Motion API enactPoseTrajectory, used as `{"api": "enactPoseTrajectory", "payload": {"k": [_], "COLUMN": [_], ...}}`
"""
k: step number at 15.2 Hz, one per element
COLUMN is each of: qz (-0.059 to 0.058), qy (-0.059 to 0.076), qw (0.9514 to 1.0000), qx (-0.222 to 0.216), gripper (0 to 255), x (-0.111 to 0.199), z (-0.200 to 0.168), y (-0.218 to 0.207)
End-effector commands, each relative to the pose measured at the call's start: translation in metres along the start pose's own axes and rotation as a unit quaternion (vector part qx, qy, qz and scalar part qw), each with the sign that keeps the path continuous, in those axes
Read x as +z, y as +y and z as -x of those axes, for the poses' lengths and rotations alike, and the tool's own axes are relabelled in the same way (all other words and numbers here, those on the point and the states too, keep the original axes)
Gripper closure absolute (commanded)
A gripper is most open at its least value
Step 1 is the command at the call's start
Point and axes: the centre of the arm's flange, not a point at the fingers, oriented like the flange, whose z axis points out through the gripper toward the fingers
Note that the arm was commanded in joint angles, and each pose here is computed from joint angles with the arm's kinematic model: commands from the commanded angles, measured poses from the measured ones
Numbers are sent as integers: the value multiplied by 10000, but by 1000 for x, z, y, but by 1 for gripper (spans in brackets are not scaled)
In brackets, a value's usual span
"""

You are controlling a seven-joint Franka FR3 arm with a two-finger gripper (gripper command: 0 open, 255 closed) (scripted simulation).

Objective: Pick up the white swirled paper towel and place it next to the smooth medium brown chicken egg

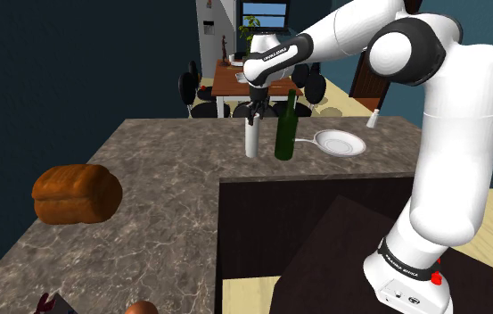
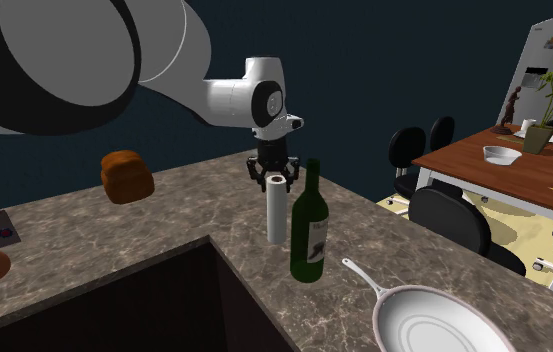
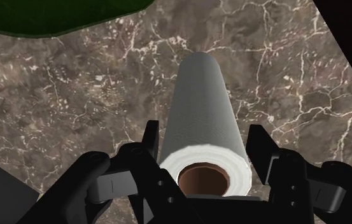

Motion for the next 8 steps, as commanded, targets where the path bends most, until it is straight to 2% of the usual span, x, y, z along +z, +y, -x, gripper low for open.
{"api": "enactPoseTrajectory", "payload": {"k": [1,8], "qz": [3,3], "qy": [-4,-4], "qw": [10000,10000], "qx": [3,3], "gripper": [255,255], "x": [1,-36], "z": [0,-4], "y": [1,3]}}
